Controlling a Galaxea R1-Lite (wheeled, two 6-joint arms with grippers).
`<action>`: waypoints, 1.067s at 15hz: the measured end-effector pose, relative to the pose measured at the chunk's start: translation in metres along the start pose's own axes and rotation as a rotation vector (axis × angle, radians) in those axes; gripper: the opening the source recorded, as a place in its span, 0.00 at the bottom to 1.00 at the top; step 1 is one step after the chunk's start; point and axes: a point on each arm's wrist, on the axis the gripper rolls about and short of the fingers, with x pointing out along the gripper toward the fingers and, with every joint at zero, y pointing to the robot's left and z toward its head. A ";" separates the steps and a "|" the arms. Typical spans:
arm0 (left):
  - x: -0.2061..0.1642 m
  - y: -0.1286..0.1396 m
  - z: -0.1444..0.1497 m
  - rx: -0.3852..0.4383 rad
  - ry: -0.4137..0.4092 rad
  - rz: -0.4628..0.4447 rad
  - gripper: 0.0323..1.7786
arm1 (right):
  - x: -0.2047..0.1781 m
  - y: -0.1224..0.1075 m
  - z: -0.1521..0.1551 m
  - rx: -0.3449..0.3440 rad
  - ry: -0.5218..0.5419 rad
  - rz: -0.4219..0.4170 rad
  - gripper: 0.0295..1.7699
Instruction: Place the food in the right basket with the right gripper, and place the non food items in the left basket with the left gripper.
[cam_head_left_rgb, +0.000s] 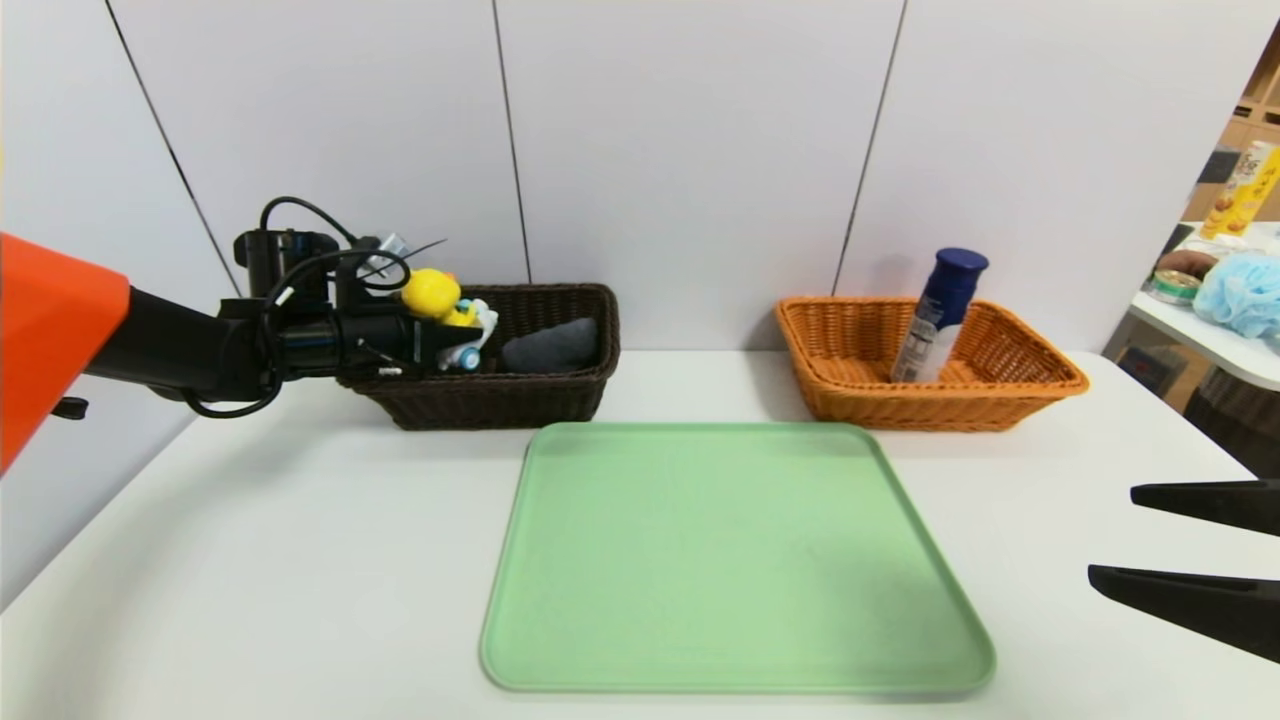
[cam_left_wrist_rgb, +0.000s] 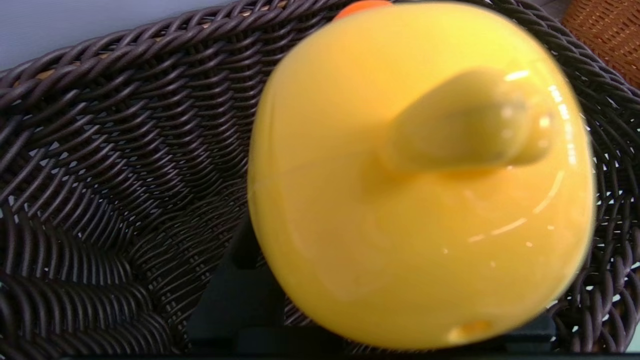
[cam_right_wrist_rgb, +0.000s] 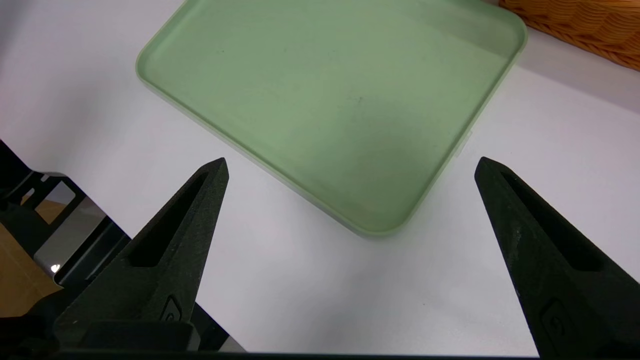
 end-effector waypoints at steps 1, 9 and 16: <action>0.000 0.000 0.000 0.000 0.000 0.000 0.41 | -0.001 0.000 0.000 -0.001 -0.002 0.000 0.96; -0.002 -0.001 0.001 -0.011 0.013 0.000 0.74 | -0.003 0.002 -0.001 -0.005 -0.010 -0.001 0.96; -0.026 -0.018 0.040 0.022 -0.076 0.003 0.87 | -0.006 0.003 0.000 -0.011 -0.024 -0.005 0.96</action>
